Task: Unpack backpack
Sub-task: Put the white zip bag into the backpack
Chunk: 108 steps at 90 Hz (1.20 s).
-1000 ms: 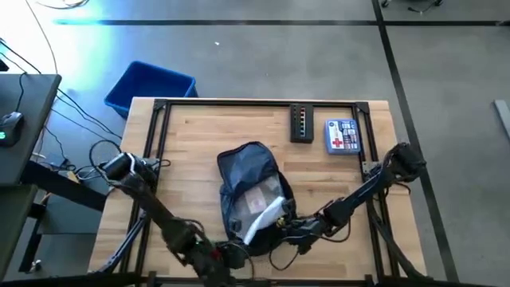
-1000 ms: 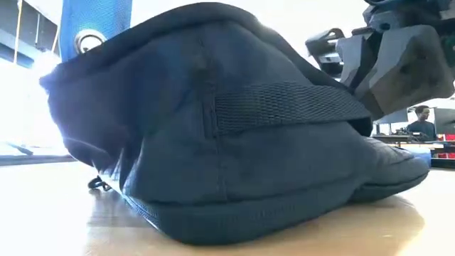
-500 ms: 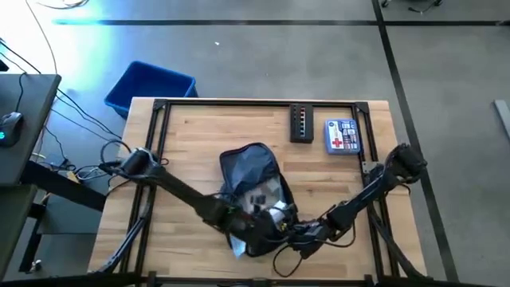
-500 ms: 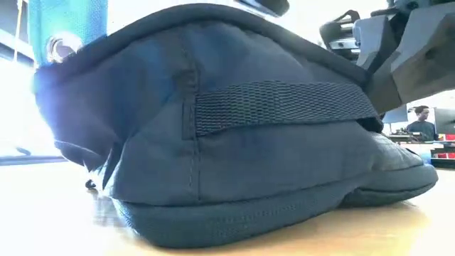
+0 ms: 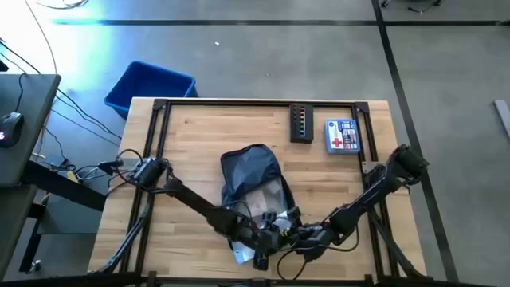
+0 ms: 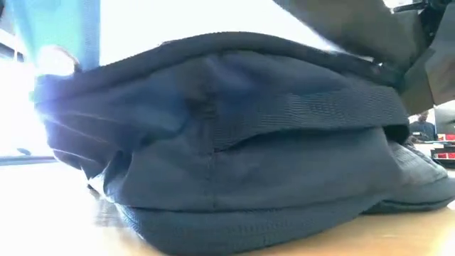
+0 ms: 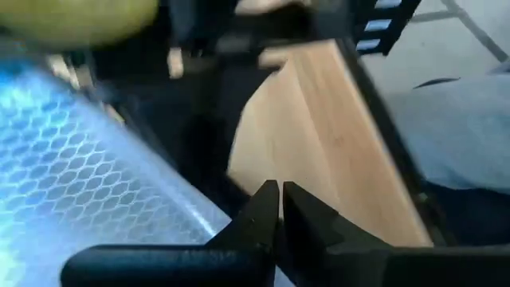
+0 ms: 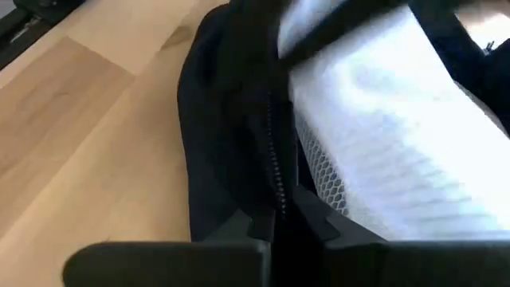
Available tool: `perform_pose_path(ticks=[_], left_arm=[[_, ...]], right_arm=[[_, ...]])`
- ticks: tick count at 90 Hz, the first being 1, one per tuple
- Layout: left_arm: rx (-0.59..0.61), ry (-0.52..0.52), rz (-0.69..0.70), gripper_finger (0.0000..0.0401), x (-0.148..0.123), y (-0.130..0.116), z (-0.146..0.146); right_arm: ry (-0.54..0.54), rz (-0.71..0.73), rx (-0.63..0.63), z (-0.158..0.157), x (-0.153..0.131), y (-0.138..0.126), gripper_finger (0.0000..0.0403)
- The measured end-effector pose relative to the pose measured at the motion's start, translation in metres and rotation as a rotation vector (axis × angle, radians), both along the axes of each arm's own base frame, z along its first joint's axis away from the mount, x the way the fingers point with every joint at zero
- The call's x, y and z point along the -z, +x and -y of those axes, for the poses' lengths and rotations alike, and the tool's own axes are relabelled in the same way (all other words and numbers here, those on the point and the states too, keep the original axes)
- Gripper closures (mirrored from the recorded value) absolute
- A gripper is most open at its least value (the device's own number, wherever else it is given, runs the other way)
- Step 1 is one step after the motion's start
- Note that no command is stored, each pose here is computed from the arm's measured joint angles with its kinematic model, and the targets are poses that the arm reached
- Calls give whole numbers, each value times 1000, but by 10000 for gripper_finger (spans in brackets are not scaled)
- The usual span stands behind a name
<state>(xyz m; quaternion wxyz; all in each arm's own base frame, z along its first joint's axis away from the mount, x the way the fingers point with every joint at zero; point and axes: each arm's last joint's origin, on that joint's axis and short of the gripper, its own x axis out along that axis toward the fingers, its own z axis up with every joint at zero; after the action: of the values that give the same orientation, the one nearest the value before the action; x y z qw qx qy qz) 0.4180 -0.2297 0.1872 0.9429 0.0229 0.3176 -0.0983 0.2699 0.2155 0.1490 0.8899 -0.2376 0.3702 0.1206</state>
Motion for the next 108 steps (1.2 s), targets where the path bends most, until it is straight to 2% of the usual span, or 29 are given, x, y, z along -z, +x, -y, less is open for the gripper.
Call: perform_pose_path(ticks=[17, 24, 33, 43, 50, 65, 72, 90, 108], left_arm=[[-37, 38, 126, 401, -68, -34, 12], [-83, 112, 138, 401, -80, -46, 12], [-177, 203, 100, 401, -81, -55, 5], [-279, 232, -32, 401, -59, -47, -15], [-281, 218, -103, 401, -33, -32, -23], [-46, 60, -87, 401, 7, 1, -17], [19, 30, -76, 401, 22, 9, -14], [-42, 35, -146, 401, 46, 18, -30], [-139, 67, -179, 401, 53, 26, -56]], right_arm=[[-2, 2, 4, 1, 0, 1, 403], [-1, 2, 4, 1, 0, 1, 403], [-1, 2, 4, 1, 0, 1, 403], [1, 3, 3, 0, 0, 1, 403], [4, 7, 2, 0, -1, 1, 403], [11, 2, -12, -1, -3, -1, 403], [20, -1, -30, -2, -10, -6, 403], [69, 78, -82, -8, -42, -21, 403], [93, 127, -133, -16, -52, -27, 403]])
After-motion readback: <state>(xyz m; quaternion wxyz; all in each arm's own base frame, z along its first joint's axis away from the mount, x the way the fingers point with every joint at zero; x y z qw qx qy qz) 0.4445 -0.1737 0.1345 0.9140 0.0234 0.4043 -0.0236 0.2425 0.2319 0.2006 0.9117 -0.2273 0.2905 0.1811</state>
